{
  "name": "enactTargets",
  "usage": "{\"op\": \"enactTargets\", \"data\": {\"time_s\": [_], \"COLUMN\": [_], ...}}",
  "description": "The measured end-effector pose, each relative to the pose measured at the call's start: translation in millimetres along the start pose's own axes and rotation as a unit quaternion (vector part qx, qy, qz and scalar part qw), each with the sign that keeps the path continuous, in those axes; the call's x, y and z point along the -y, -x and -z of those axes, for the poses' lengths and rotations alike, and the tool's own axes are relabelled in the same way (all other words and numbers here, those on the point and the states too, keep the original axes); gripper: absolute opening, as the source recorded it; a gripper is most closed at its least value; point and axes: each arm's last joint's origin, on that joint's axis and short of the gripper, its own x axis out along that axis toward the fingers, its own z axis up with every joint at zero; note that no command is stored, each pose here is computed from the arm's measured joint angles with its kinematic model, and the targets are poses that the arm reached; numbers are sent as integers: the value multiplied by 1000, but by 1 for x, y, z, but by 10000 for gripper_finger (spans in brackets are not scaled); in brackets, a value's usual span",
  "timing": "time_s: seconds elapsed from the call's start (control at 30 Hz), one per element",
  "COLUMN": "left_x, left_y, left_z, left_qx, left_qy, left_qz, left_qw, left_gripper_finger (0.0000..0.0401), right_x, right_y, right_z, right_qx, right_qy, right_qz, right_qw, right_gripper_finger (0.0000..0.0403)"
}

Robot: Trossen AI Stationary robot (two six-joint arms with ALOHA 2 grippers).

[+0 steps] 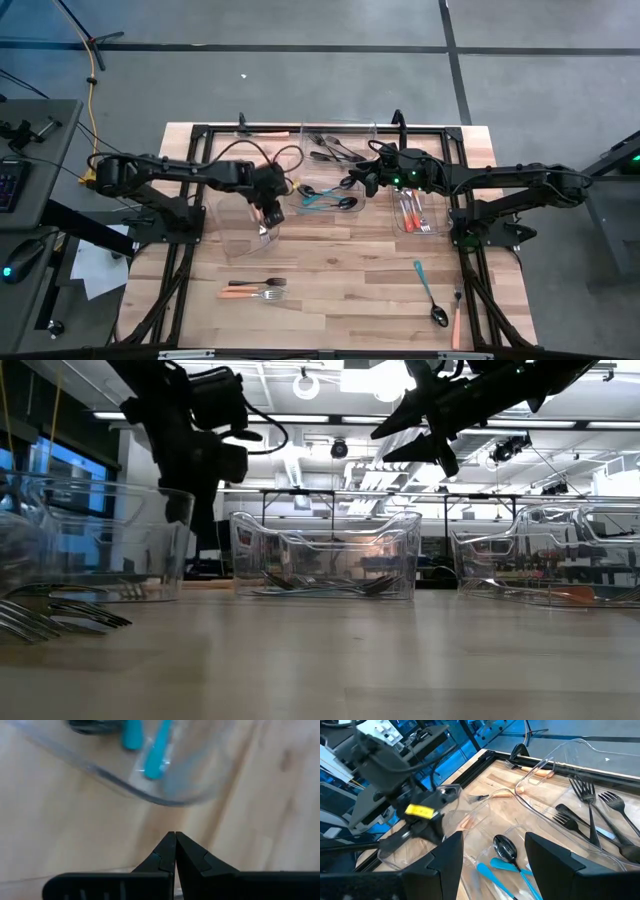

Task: Sort silverware by color (type)
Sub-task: Put the light orange fork into the bottom left transparent bin

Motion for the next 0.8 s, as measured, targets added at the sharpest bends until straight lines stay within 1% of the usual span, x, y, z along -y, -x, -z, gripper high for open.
{"op": "enactTargets", "data": {"time_s": [0.17,0.27,0.43,0.6,0.7,0.73,0.8], "left_x": [17,27,44,57,62,63,64], "left_y": [-2,-3,3,22,42,51,76], "left_z": [7,11,20,30,32,31,22], "left_qx": [-26,-37,-55,-48,-31,-16,41], "left_qy": [2,3,5,11,20,21,13], "left_qz": [44,60,104,126,160,170,182], "left_qw": [999,997,993,991,986,985,982], "left_gripper_finger": [0,0,0,0,0,0,0], "right_x": [0,0,0,1,1,1,1], "right_y": [0,0,0,0,0,0,0], "right_z": [0,0,0,0,0,0,0], "right_qx": [0,0,0,4,5,5,5], "right_qy": [0,2,17,17,22,23,23], "right_qz": [0,0,1,7,8,8,8], "right_qw": [1000,1000,1000,1000,1000,1000,1000], "right_gripper_finger": [197,197,197,197,197,197,197]}}
